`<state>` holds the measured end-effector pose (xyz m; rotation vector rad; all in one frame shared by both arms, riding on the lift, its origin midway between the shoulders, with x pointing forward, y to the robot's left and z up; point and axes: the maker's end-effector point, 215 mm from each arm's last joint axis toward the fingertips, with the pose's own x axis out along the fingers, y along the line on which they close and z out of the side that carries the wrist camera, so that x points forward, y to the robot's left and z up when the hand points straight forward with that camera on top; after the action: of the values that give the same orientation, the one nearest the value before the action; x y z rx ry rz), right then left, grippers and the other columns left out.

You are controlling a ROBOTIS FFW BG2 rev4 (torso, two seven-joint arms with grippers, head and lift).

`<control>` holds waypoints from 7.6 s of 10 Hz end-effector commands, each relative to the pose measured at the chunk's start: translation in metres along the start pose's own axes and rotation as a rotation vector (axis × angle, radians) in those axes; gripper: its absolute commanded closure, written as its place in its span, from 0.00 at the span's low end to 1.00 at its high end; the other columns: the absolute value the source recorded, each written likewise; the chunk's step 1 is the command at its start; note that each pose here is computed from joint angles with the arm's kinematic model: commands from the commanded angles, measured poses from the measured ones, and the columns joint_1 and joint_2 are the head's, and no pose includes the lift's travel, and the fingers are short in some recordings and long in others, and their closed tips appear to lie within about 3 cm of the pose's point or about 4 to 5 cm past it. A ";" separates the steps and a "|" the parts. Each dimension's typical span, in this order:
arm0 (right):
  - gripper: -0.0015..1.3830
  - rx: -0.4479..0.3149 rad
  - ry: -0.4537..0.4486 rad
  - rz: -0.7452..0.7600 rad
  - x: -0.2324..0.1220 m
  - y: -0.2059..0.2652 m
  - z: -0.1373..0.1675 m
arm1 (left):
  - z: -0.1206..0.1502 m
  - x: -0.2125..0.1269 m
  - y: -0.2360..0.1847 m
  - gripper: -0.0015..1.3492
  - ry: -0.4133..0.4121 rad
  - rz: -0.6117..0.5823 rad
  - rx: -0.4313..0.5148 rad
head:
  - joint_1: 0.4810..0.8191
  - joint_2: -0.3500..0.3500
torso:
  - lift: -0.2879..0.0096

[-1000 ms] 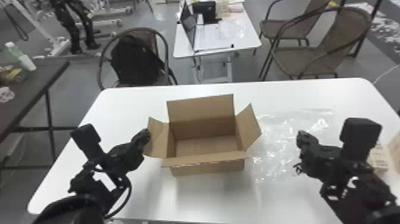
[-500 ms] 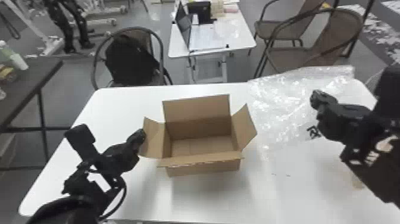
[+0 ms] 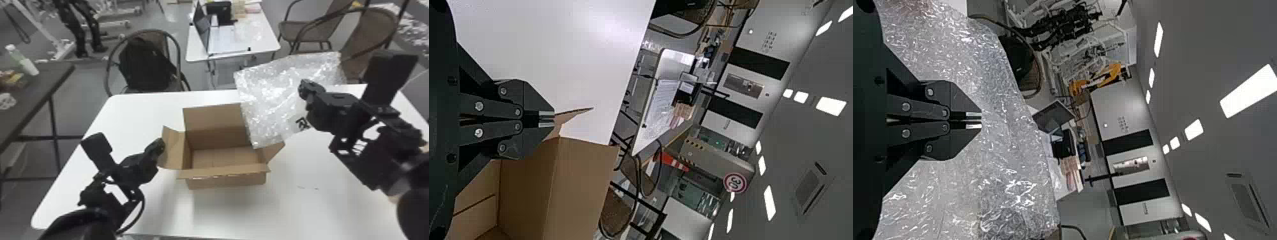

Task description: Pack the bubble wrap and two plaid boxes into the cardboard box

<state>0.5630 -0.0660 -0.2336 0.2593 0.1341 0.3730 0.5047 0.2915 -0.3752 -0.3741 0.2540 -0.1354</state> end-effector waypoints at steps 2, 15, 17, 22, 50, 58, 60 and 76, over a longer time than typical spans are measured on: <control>0.87 0.045 0.007 0.070 0.034 0.037 -0.023 | -0.002 0.003 -0.006 0.90 0.006 -0.010 -0.005 | 0.60 0.84 | 0.62; 0.08 0.363 0.242 0.157 0.032 0.076 -0.103 | -0.014 0.006 -0.013 0.90 0.032 -0.016 -0.009 | 0.63 0.98 | 0.62; 0.09 0.197 0.042 0.129 0.032 0.029 -0.045 | -0.014 0.006 -0.012 0.90 0.024 -0.012 -0.013 | 0.63 0.95 | 0.62; 0.09 -0.094 -0.190 -0.170 -0.074 -0.068 -0.024 | -0.014 0.002 -0.009 0.90 0.015 -0.009 -0.022 | 0.63 0.72 | 0.62; 0.76 -0.089 -0.068 -0.398 -0.149 -0.225 -0.152 | -0.018 -0.008 -0.002 0.90 0.004 -0.003 -0.047 | 0.63 0.48 | 0.62; 0.76 -0.035 -0.048 0.355 -0.010 0.011 -0.025 | -0.019 -0.001 -0.009 0.90 0.007 -0.016 -0.045 | 0.63 0.75 | 0.62; 0.76 0.005 0.064 0.546 0.009 0.071 -0.054 | -0.019 0.001 -0.011 0.90 0.010 -0.018 -0.043 | 0.63 0.86 | 0.62; 0.12 -0.215 -0.023 0.252 -0.027 -0.018 -0.054 | -0.019 0.003 -0.014 0.90 0.004 -0.023 -0.044 | 0.63 0.88 | 0.62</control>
<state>0.5444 -0.0660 -0.2855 0.0926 0.0508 0.6609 0.5012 0.2721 -0.3875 -0.4185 0.2589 -0.1549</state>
